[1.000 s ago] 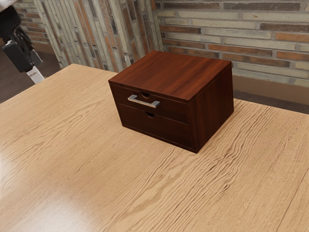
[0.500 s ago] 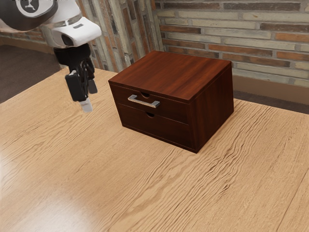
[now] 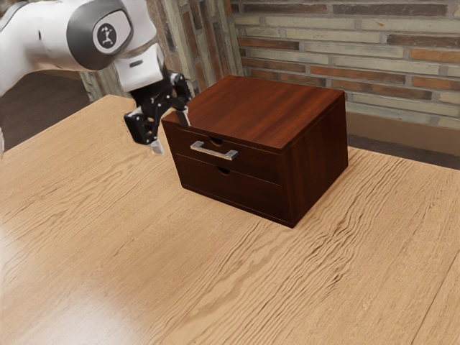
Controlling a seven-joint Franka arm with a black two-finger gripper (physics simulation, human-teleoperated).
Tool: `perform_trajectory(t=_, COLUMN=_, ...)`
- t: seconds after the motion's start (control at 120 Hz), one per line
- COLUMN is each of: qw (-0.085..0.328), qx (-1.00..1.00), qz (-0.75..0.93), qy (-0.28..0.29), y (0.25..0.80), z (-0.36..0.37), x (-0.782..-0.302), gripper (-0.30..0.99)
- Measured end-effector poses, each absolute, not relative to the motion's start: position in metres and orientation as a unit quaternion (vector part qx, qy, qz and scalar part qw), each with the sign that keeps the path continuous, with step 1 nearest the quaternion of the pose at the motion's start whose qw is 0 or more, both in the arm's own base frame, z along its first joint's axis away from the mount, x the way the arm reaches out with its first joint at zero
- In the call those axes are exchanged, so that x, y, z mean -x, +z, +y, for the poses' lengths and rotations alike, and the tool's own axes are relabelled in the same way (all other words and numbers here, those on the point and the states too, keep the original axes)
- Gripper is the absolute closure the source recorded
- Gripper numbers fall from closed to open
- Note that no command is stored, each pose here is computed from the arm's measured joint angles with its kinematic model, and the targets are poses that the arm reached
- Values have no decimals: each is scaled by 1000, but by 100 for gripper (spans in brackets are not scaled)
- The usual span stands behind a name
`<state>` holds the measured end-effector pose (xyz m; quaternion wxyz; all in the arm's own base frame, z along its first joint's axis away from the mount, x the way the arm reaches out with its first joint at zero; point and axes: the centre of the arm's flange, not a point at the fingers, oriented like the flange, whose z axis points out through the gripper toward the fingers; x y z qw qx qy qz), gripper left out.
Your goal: Pull the drawer handle with one arm to open the drawer
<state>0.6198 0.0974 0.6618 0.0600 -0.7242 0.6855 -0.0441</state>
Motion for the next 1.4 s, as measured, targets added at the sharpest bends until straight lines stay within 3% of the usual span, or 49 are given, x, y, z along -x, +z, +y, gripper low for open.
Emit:
perform_trajectory(t=0.117, qw=80, qx=692, qz=715, qy=-61, y=645, z=98, x=-641, gripper=29)
perform_trajectory(t=0.2, qw=92, qx=674, qz=728, qy=-84, y=632, z=99, x=-615, gripper=34)
perform_trajectory(t=0.317, qw=132, qx=657, qz=733, qy=-115, y=619, z=113, x=-578, gripper=38)
perform_trajectory(t=0.533, qw=200, qx=642, qz=726, qy=-141, y=609, z=153, x=-600, gripper=41)
perform_trajectory(t=0.817, qw=195, qx=610, qz=737, qy=-217, y=601, z=107, x=-626, gripper=43)
perform_trajectory(t=1.133, qw=184, qx=609, qz=741, qy=-216, y=575, z=119, x=-631, gripper=45)
perform_trajectory(t=1.4, qw=175, qx=601, qz=751, qy=-208, y=555, z=116, x=-637, gripper=65)
